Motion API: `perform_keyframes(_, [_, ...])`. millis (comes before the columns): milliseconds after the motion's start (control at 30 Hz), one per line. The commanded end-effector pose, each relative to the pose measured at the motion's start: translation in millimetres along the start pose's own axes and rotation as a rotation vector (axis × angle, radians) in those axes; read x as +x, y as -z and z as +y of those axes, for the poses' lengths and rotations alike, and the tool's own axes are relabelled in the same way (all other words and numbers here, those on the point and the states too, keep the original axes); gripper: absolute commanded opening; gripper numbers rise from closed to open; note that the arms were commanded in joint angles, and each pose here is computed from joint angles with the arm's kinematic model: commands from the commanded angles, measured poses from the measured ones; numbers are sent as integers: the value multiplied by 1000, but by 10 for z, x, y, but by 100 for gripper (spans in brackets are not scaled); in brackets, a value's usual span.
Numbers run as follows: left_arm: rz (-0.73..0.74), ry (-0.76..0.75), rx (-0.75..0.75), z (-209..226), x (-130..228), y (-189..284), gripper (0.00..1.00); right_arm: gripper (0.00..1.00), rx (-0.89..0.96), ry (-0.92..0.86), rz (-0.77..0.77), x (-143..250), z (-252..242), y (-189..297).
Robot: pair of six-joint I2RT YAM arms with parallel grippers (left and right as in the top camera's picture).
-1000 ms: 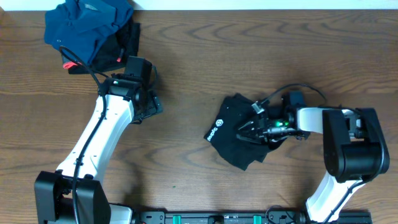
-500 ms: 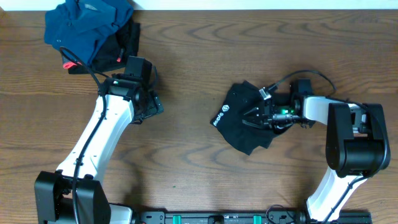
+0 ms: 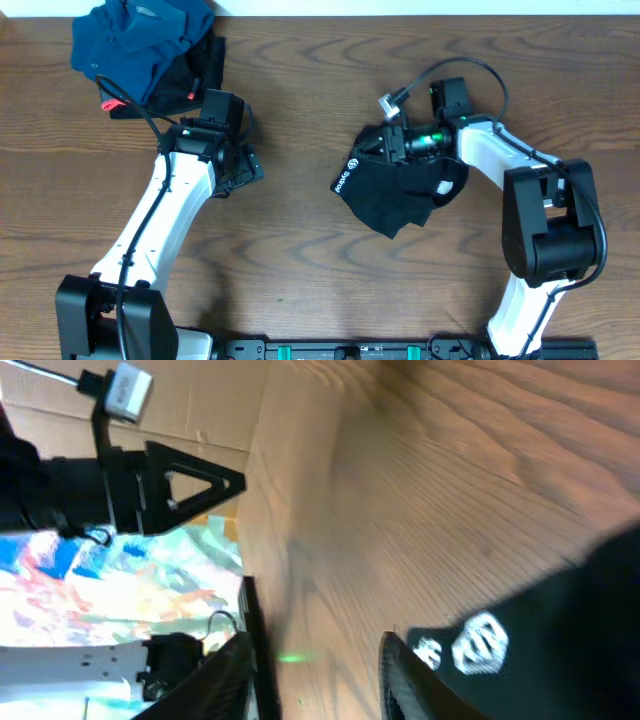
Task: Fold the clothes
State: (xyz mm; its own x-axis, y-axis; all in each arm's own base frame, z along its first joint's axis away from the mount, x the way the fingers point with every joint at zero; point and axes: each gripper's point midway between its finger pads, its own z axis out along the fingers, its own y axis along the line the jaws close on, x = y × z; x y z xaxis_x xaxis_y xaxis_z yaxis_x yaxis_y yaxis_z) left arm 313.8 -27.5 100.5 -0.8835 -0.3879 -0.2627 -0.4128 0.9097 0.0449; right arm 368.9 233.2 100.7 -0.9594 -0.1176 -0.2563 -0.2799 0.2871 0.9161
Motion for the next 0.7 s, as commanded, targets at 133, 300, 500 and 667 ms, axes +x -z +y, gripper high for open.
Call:
perform_keyframes(133, [19, 8, -11, 26, 37, -33, 98, 46, 150, -7, -47, -189, 9, 85])
perform_keyframes(300, [19, 8, -11, 26, 37, -33, 98, 46, 205, -53, -3, 38, -229, 42])
perform_keyframes(500, [19, 8, -11, 26, 38, -33, 98, 53, 355, -153, 13, 223, -781, 71])
perform_keyframes(667, [20, 8, -11, 26, 38, -33, 98, 49, 336, -231, 50, 395, -1170, -44])
